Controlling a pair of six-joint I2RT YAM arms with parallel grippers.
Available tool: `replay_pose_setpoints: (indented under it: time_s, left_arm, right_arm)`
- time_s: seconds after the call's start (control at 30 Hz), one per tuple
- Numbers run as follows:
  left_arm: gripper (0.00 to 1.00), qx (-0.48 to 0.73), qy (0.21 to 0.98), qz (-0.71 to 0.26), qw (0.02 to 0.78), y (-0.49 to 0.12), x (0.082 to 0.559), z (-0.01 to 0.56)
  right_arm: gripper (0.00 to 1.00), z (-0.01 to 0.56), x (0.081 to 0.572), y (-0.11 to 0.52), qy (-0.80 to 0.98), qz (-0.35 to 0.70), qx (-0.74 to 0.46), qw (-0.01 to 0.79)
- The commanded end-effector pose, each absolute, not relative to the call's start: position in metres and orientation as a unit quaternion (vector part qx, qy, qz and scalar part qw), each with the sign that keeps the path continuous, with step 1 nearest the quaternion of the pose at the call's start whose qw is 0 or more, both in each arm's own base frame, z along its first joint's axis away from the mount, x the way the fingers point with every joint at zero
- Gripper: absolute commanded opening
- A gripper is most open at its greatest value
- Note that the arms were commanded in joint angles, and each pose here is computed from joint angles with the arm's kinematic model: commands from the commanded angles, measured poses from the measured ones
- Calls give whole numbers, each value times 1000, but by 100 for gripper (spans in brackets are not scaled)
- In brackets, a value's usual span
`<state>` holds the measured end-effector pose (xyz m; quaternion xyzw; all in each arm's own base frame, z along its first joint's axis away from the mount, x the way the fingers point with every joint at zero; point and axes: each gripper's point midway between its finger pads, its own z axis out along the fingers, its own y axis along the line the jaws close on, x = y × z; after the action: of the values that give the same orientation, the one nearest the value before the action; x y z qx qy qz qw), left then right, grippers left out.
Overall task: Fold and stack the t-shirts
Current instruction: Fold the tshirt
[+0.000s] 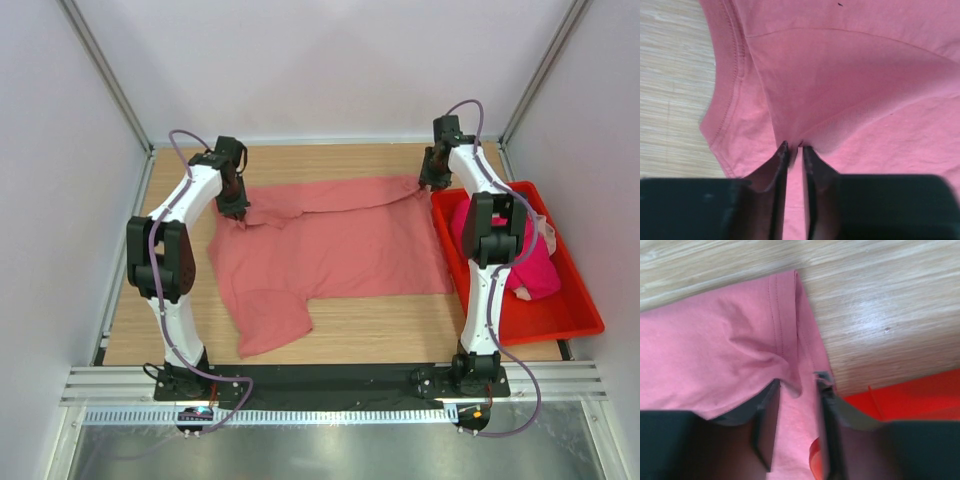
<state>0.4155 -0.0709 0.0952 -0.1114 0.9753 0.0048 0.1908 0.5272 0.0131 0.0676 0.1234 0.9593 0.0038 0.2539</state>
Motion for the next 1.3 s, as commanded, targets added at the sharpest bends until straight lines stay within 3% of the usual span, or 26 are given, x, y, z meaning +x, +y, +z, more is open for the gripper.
replay_pose_setpoints:
  time_s: [0.0, 0.03, 0.1, 0.17, 0.23, 0.37, 0.53, 0.8, 1.1, 1.27]
  left_arm:
    - [21, -105, 974, -16, 199, -74, 416, 108]
    - [28, -107, 973, -18, 204, -74, 415, 113]
    - [56, -108, 970, -29, 218, -76, 415, 123]
    - [68, -110, 963, -44, 241, -79, 415, 137]
    - [67, -119, 957, -49, 258, -78, 417, 146]
    - [56, -146, 944, -81, 284, -84, 432, 156]
    - [42, -174, 952, -69, 241, -84, 451, 128]
    - [39, -242, 960, 6, 139, -51, 434, 49]
    - [41, -280, 955, 52, 78, -1, 391, 20]
    - [39, -291, 951, 80, 63, 40, 371, 18]
  right_arm:
    - [44, 116, 527, 6, 948, -4, 130, 290]
    - [48, 120, 527, 10, 948, 7, 130, 289]
    - [53, 140, 535, 18, 941, 31, 139, 307]
    - [58, 150, 538, 25, 936, 53, 154, 313]
    - [61, 160, 539, 42, 934, 82, 145, 315]
    - [62, 172, 540, 63, 934, 86, 124, 323]
    - [63, 173, 532, 98, 938, 117, 109, 309]
    - [64, 145, 475, 185, 960, 123, 31, 251]
    - [68, 99, 368, 260, 973, 93, -111, 179]
    - [73, 94, 339, 277, 972, 117, -128, 159]
